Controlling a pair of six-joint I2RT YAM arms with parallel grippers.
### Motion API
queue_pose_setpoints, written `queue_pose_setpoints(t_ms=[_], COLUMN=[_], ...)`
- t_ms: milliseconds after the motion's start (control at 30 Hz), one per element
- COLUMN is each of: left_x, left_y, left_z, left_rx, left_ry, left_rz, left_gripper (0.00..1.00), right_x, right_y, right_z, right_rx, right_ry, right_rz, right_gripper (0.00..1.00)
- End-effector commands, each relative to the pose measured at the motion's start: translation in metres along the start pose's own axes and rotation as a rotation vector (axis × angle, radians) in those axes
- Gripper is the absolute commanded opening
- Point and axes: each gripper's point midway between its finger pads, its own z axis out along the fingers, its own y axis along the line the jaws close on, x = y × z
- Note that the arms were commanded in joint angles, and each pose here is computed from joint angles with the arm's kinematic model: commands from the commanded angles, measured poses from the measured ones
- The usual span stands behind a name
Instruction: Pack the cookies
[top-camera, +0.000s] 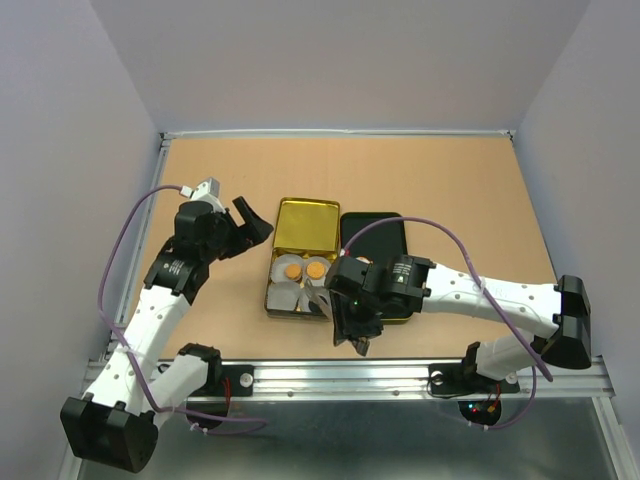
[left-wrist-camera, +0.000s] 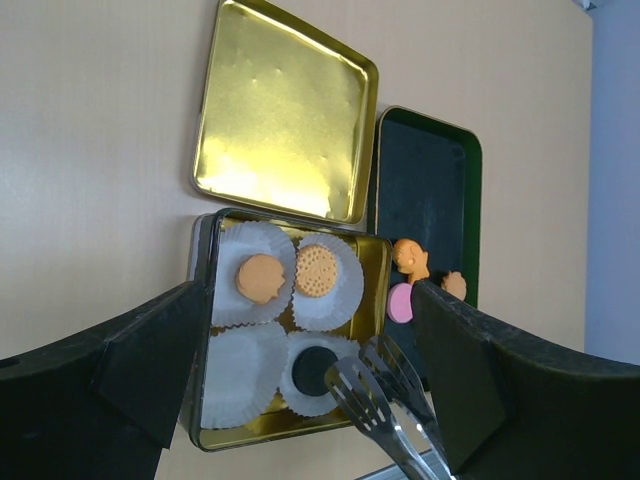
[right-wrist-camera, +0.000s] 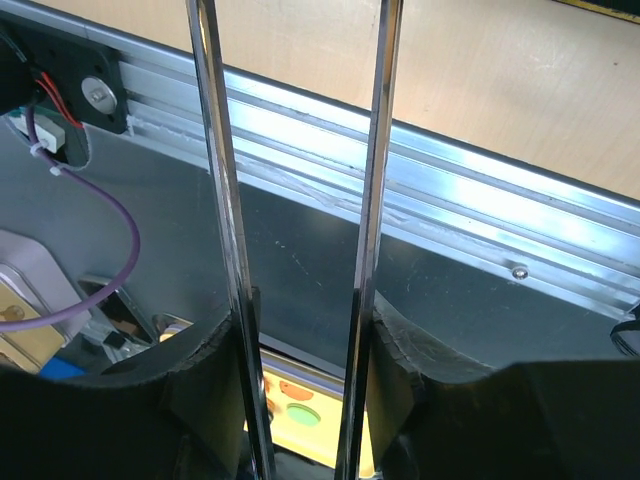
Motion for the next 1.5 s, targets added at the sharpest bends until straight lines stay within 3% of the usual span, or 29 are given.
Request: queue_pose_setpoints(t_ms=[0, 133, 300, 467, 833, 1100, 1467], left_x=[-0.002, -0.003, -0.005, -0.002, 0.0, 0.004, 0.009], left_y=[-0.003, -0.004, -0.006, -0.007, -0.013, -0.01, -0.004], left_z=[-0.005, -0.008, -0.012, -0.01, -0.01, -0.015, -0.015], left_rx=[0.015, 0.02, 0.026, 0.034, 0.059, 0.056, 0.042], left_ry=[-0.027, -0.033, -0.041, -0.032, -0.027, -0.028, -0.026], left_rz=[-0.002, -0.002, 0.001, 0.003, 0.014, 0.019, 0.024], left_gripper=[0.95, 0.95, 0.95, 0.95, 0.95, 0.95, 0.95], right_x=[-0.015, -0.033, -0.05, -0.054, -0.072, -0.087, -0.075], right_y=[0.026, 0.023, -0.012, -0.047, -0.098, -0.096, -0.096], right_z=[-0.025, -0.049, -0.091, -0.098, -0.051, -0.028, 0.004], right_rx=[-0.104, -0.101, -0.022, 0.025, 0.216, 0.252, 0.242], right_ry=[-0.079, -0.188, -0.331, -0.354, -0.271, -0.202, -0.105], right_rz=[-0.008, 0.014, 0.087, 0.157, 0.128, 0.023, -0.004], right_gripper=[0.48, 0.48, 0.5, 0.52, 0.56, 0.6, 0.61])
